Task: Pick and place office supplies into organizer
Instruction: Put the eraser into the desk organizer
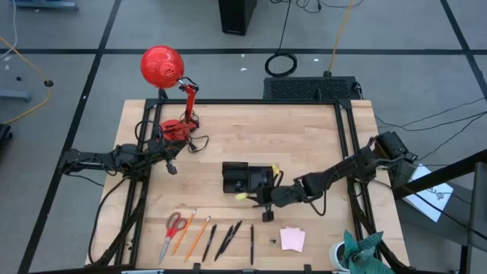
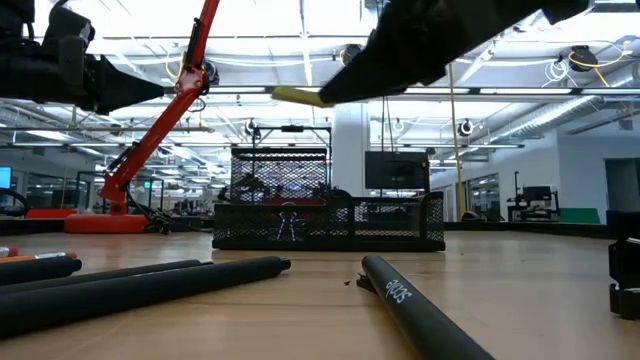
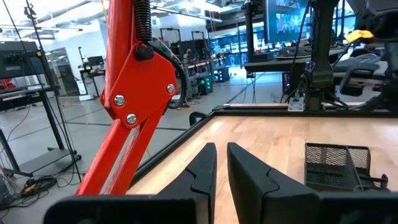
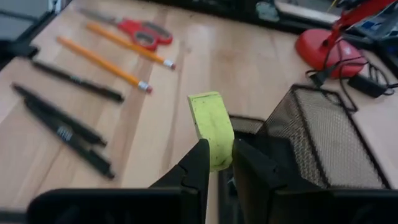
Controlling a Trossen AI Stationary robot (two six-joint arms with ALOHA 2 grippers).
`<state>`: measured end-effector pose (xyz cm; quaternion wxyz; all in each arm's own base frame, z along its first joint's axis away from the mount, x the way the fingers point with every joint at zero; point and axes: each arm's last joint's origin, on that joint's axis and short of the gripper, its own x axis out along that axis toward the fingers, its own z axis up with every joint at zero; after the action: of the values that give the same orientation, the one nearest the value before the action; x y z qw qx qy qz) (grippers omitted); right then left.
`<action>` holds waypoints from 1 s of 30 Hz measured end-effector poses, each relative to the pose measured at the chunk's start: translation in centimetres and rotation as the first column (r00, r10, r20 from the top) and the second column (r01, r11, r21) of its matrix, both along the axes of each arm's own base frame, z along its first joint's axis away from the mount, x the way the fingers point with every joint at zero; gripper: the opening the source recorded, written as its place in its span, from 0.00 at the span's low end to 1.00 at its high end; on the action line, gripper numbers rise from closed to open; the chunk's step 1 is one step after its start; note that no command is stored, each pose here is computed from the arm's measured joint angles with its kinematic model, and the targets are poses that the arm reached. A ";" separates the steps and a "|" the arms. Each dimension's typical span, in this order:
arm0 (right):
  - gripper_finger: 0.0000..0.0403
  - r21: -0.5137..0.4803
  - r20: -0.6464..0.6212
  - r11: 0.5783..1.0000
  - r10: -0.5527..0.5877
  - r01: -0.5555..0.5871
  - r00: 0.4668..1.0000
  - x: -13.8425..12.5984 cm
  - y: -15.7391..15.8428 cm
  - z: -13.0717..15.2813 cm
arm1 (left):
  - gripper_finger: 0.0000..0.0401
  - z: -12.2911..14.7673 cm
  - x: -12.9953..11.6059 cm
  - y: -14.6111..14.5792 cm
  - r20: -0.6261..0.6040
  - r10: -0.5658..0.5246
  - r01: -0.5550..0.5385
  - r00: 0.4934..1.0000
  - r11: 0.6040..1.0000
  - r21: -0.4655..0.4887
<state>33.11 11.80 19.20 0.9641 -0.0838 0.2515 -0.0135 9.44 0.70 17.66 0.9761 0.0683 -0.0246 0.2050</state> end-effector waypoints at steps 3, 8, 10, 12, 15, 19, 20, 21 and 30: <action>0.13 -0.014 0.019 1.000 -0.008 0.009 1.000 0.3 -0.7 0.2 | 0.12 0.0 0.0 0.0 -0.007 0.002 -0.002 1.000 1.000 0.015; 0.13 -0.039 0.053 0.999 0.010 -0.008 0.999 0.9 -1.8 0.5 | 0.12 0.0 0.0 0.0 -0.006 0.002 -0.002 1.000 1.000 0.014; 0.13 -0.053 0.051 0.999 0.003 -0.001 0.999 1.1 -2.2 0.5 | 0.12 0.0 0.0 0.0 -0.006 0.002 -0.002 1.000 1.000 0.014; 0.13 -0.074 0.048 0.997 0.002 0.001 0.999 1.2 -2.7 0.5 | 0.12 0.0 0.0 0.0 -0.006 0.002 -0.002 1.000 1.000 0.014; 0.13 -0.059 0.035 0.998 0.003 -0.001 0.999 1.4 -3.3 0.3 | 0.12 0.0 0.0 0.0 -0.006 0.002 -0.002 1.000 1.000 0.014; 0.13 -0.004 0.023 0.999 0.035 -0.034 0.999 2.1 -3.5 -0.9 | 0.12 0.0 0.0 0.0 -0.006 0.002 -0.002 1.000 1.000 0.015; 0.13 0.015 0.030 0.999 0.044 -0.044 0.999 2.4 -3.5 -1.4 | 0.12 0.0 0.0 0.0 -0.006 0.002 -0.002 1.000 1.000 0.015; 0.13 0.025 0.028 0.998 0.054 -0.055 0.998 2.7 -3.5 -1.9 | 0.12 0.0 0.0 0.0 -0.006 0.002 -0.002 1.000 1.000 0.015; 0.13 0.038 -0.007 0.999 0.037 -0.036 0.999 3.5 -4.2 -4.4 | 0.12 0.0 0.0 0.0 -0.007 0.002 -0.002 1.000 1.000 0.015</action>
<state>36.61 7.60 14.76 0.9646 -0.0703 0.2540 0.0092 9.44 0.70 17.66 0.9754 0.0763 -0.0228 0.2055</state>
